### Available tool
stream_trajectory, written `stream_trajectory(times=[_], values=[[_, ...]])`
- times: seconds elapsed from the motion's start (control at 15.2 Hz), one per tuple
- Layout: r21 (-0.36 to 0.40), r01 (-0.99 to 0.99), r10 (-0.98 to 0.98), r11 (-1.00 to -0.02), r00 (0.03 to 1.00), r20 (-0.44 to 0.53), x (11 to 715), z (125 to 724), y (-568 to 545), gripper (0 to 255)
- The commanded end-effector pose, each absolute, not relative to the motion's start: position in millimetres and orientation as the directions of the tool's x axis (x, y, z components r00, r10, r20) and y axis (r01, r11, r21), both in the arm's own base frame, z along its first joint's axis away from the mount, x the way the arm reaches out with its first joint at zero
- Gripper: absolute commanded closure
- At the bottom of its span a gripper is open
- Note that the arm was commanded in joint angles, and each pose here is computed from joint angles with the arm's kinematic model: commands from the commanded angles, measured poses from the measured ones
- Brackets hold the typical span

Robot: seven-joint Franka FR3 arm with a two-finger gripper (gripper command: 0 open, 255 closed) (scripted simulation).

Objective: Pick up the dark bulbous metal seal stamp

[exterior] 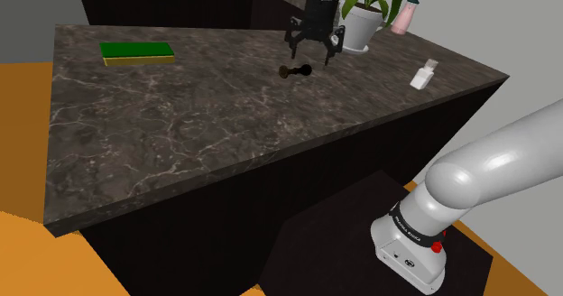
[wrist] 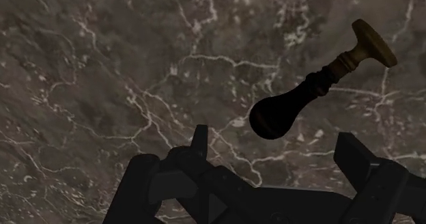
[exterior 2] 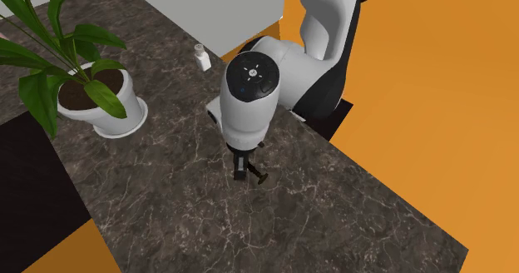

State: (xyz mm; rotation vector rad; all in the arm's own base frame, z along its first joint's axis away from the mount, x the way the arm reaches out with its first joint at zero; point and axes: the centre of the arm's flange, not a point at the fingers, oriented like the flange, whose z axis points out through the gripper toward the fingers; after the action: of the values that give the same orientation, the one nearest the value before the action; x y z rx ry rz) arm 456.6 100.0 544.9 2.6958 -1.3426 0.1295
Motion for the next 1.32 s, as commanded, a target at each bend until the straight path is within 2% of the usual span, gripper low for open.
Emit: stream_trajectory(times=[0.0,0.33,0.4,0.99,1.25], values=[[0.075,-0.803,-0.792,-0.591,0.595,0.134,459,534,102,0],[0.075,-0.803,-0.792,-0.591,0.595,0.134,459,515,102,0],[0.075,-0.803,-0.792,-0.591,0.595,0.134,459,515,102,255],[0.075,-0.803,-0.792,-0.591,0.595,0.134,459,515,102,255],[0.075,-0.803,-0.792,-0.591,0.595,0.134,459,536,102,255]])
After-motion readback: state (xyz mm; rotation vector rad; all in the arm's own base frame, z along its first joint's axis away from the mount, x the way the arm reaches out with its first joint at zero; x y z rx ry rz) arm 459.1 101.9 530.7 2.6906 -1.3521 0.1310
